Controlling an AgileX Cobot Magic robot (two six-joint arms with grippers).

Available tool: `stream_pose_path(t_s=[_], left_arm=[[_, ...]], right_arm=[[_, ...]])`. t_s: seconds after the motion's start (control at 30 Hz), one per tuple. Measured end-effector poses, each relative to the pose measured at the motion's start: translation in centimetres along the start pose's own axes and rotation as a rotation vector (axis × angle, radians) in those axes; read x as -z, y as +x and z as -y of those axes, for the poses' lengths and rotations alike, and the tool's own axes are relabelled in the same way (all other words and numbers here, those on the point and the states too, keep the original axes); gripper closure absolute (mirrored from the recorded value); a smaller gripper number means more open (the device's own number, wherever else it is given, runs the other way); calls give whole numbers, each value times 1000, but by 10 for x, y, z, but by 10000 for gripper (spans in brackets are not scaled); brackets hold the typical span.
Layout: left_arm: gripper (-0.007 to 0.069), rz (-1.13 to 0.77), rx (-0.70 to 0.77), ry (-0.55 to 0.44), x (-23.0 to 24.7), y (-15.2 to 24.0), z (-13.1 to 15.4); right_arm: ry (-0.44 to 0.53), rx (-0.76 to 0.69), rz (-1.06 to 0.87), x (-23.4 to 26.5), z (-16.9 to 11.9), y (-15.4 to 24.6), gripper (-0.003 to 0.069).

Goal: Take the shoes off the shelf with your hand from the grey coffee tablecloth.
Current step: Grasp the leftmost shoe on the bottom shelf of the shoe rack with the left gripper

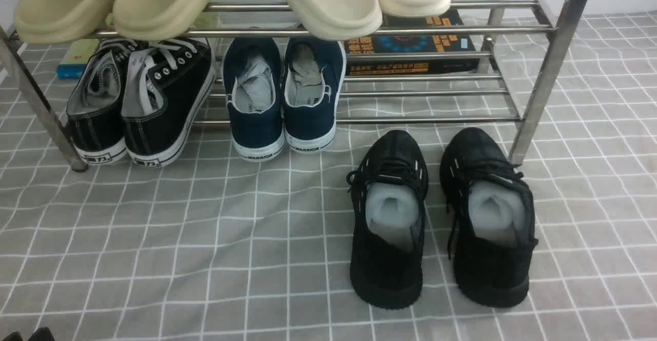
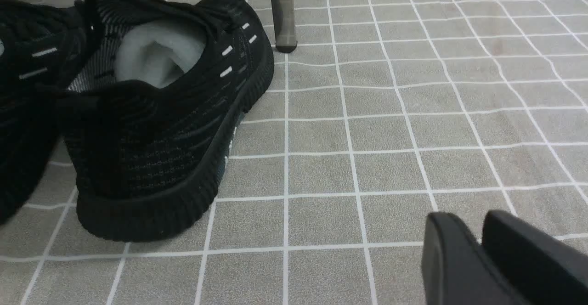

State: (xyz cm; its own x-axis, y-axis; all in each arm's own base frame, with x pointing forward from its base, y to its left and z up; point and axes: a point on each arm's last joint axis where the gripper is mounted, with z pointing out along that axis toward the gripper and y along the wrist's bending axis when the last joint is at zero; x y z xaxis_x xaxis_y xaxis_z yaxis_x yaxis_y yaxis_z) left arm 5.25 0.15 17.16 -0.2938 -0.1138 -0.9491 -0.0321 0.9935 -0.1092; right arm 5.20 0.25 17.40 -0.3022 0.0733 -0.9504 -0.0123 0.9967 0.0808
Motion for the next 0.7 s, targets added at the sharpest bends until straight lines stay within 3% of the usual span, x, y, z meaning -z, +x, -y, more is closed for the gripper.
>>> stream_pose_path(t_s=[0.7], left_arm=[[385, 0, -4, -2, 0, 0, 0]], right_arm=[[0, 0, 0, 0, 0, 0, 514]])
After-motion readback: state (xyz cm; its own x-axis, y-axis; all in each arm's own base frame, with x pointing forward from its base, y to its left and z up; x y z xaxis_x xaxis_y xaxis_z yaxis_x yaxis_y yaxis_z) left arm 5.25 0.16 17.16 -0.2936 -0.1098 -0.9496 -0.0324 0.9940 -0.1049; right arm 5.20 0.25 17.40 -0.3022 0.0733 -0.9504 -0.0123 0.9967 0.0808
